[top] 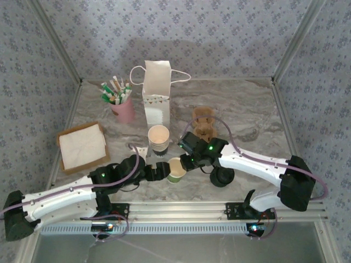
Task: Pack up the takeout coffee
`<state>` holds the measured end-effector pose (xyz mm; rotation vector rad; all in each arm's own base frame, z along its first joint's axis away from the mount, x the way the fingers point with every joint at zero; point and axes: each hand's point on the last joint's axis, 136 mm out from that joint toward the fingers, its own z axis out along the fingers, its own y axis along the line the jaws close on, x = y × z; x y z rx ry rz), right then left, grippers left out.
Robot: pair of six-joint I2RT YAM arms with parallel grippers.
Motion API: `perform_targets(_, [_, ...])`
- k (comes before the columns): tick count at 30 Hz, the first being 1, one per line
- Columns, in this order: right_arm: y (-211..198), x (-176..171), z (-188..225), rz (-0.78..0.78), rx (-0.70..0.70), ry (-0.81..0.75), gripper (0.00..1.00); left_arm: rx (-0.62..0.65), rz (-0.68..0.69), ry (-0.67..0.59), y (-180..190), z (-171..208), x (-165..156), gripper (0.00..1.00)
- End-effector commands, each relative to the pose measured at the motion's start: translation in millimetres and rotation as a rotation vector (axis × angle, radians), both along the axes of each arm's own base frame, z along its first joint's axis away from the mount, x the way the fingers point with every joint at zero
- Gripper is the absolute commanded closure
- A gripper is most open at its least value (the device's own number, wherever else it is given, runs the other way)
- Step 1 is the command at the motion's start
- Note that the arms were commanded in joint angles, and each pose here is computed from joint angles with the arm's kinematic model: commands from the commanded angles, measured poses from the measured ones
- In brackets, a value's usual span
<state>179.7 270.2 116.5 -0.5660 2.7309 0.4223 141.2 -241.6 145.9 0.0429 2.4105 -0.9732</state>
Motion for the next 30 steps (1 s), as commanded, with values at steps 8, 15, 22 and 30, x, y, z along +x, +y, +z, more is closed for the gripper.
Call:
perform_targets(8, [-13.8,3.8,29.7,-0.034,-0.012,-0.065,0.58,0.023,-0.024,-0.063,-10.0,28.5,-1.2,0.01])
perform_targets(15, [-33.0,-2.9,49.7,-0.051,-0.002,-0.086,0.30,0.034,-0.012,-0.079,-4.7,39.1,-2.5,0.00])
perform_targets(22, [-76.6,0.4,69.4,-0.163,-0.015,-0.158,0.00,0.038,-0.008,-0.113,0.9,56.4,-5.5,0.01])
perform_targets(30, [-133.7,-6.5,74.4,-0.353,-0.013,-0.156,0.00,0.069,-0.083,-0.126,-18.1,64.5,-12.2,0.01])
